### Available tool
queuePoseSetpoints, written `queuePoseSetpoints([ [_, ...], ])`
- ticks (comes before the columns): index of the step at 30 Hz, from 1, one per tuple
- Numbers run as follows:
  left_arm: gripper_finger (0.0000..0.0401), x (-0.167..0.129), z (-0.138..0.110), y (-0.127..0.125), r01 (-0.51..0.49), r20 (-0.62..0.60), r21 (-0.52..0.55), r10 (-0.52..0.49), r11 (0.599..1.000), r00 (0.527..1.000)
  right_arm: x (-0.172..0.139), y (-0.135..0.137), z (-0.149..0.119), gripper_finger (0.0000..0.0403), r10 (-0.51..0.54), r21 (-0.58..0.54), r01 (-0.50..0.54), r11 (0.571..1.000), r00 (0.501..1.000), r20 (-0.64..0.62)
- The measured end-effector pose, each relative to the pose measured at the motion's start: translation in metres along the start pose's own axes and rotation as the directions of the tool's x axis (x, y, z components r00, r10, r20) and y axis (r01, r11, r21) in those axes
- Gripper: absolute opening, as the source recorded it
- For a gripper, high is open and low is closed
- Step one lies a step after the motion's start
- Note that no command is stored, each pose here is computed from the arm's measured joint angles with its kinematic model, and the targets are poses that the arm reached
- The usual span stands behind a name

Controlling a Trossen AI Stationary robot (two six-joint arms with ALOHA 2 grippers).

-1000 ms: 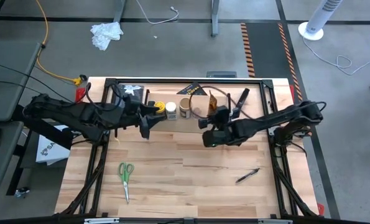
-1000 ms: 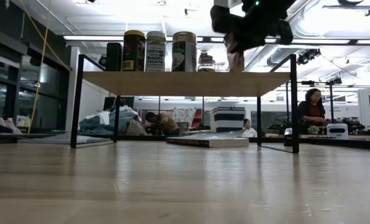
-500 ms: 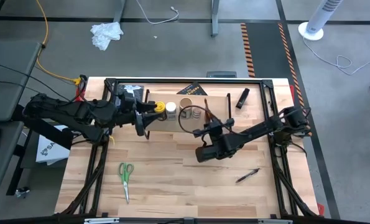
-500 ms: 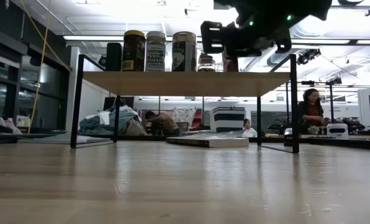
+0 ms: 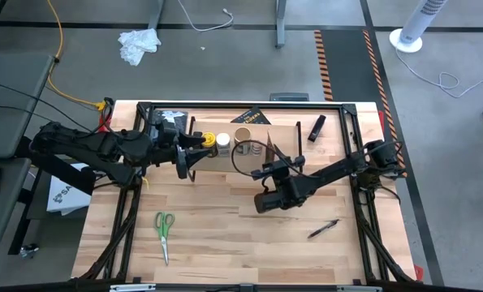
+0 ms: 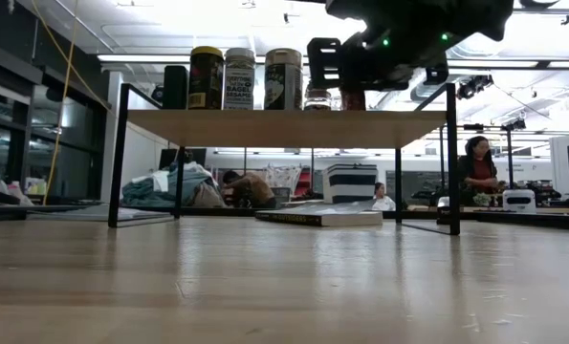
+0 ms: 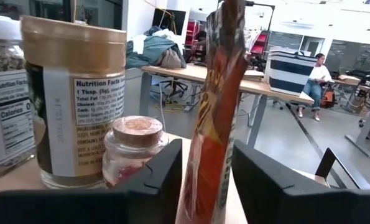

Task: Shelf spices
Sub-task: Put the orange seasoning pack on the shelf

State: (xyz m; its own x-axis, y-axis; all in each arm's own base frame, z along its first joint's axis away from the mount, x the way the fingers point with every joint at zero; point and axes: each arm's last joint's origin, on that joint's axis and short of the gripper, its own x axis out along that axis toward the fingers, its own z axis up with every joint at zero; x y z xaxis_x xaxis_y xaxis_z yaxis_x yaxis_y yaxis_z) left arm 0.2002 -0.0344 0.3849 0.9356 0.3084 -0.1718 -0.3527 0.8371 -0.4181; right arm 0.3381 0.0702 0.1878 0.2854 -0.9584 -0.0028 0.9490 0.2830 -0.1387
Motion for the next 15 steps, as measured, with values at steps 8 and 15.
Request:
queuePoseSetpoints([
  [8, 0.0257, 0.0, 0.0, 0.0, 0.002, 0.001, 0.0, -0.002, 1.0, 1.0, -0.005, 0.003, 0.006, 0.0171, 0.016, -0.041, -0.016, 0.999, 1.0, 0.002],
  [15, 0.0257, -0.001, 0.001, 0.002, -0.018, 0.011, 0.004, 0.018, 1.0, 1.0, -0.008, 0.007, 0.017, 0.0228, 0.027, -0.178, -0.027, 0.984, 1.0, -0.006],
])
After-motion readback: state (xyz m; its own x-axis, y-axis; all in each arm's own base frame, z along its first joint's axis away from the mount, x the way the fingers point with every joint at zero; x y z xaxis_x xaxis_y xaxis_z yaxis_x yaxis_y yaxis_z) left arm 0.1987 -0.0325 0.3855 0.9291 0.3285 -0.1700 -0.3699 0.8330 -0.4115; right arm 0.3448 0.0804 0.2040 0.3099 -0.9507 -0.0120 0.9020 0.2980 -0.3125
